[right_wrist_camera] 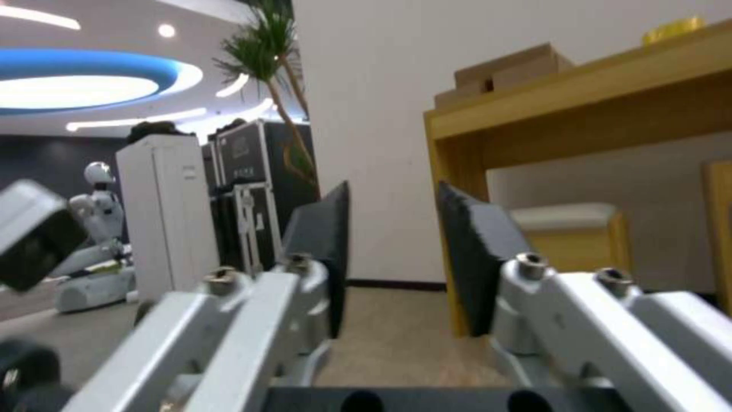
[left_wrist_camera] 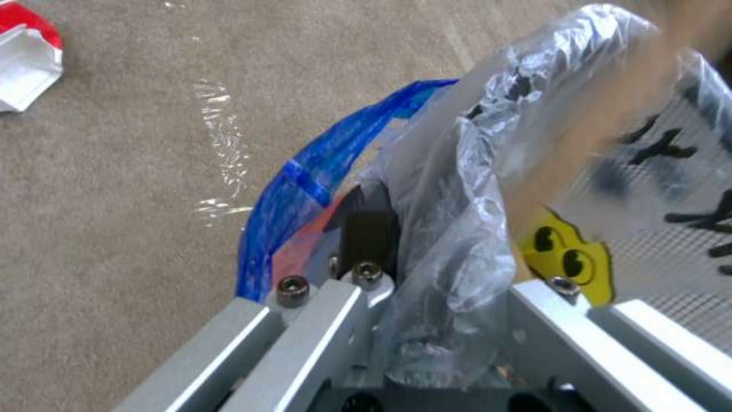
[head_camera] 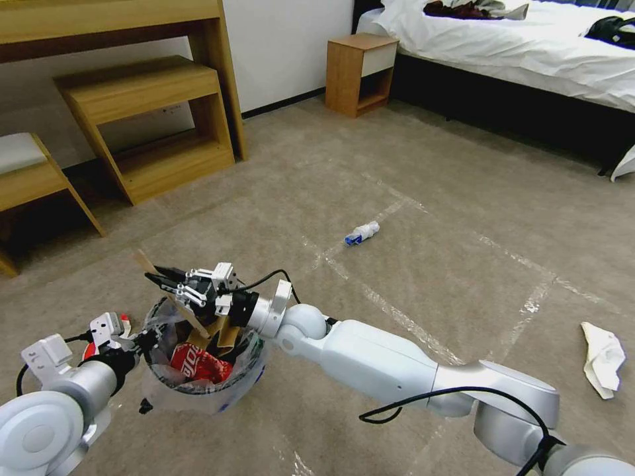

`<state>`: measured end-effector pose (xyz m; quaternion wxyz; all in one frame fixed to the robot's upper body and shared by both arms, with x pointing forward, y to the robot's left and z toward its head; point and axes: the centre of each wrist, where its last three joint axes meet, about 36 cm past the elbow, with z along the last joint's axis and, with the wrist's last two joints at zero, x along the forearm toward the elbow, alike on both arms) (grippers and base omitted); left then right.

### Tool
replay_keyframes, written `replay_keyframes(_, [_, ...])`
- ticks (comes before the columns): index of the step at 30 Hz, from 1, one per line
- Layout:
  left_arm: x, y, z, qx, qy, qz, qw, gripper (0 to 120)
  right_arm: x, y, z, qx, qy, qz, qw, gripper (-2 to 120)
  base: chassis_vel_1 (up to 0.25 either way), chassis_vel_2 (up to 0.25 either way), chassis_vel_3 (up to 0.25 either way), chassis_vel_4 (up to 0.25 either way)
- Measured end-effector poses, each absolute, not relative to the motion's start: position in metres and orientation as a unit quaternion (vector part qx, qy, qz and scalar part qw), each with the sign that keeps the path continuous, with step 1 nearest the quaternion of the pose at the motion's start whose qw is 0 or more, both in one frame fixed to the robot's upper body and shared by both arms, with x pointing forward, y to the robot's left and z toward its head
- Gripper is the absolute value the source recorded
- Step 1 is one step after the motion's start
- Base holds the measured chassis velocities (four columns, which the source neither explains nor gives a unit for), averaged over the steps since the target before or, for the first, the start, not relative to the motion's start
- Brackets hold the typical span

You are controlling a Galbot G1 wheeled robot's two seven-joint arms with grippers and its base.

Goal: Pick up the trash bin and place the garbage on the floor into it.

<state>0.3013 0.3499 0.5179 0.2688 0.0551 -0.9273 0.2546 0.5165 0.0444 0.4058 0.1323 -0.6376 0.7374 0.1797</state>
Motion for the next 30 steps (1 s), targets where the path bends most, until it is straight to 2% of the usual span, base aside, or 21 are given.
replay_keyframes(3, [0.302, 0.35, 0.517, 0.056, -0.927, 0.255, 0.27, 0, 0.522, 0.042, 0.413, -0.636, 0.738, 0.179, 0.139, 48, 0.0, 0.0, 0.0, 0.0])
replay_keyframes(4, [0.302, 0.35, 0.517, 0.056, -0.927, 0.255, 0.27, 0, 0.522, 0.042, 0.413, -0.636, 0.738, 0.179, 0.139, 48, 0.0, 0.0, 0.0, 0.0])
replay_keyframes(7, [0.304, 0.352, 0.516, 0.058, -0.927, 0.254, 0.271, 0, 0.527, 0.037, 0.423, -0.635, 0.737, 0.178, 0.147, 65, 0.0, 0.0, 0.0, 0.0])
replay_keyframes(8, [0.304, 0.352, 0.516, 0.058, -0.927, 0.254, 0.271, 0, 0.527, 0.037, 0.423, -0.635, 0.737, 0.178, 0.147, 65, 0.0, 0.0, 0.0, 0.0])
replay_keyframes(11, [0.305, 0.353, 0.516, 0.059, -0.927, 0.254, 0.27, 0, 0.529, 0.035, 0.43, -0.636, 0.735, 0.176, 0.154, 80, 0.0, 0.0, 0.0, 0.0])
replay_keyframes(13, [0.305, 0.353, 0.515, 0.06, -0.927, 0.254, 0.271, 0, 0.529, 0.034, 0.431, -0.636, 0.736, 0.176, 0.154, 83, 0.0, 0.0, 0.0, 0.0])
replay_keyframes(15, [0.305, 0.354, 0.514, 0.062, -0.926, 0.255, 0.272, 0, 0.529, 0.032, 0.433, -0.634, 0.737, 0.176, 0.156, 94, 0.0, 0.0, 0.0, 0.0])
replay_keyframes(22, [0.307, 0.355, 0.513, 0.064, -0.925, 0.256, 0.274, 0, 0.534, 0.022, 0.445, -0.622, 0.744, 0.178, 0.169, 100, 0.0, 0.0, 0.0, 0.0])
replay_keyframes(30, [0.308, 0.357, 0.512, 0.065, -0.922, 0.261, 0.278, 0, 0.568, -0.034, 0.511, -0.562, 0.77, 0.189, 0.236, 100, 0.0, 0.0, 0.0, 0.0])
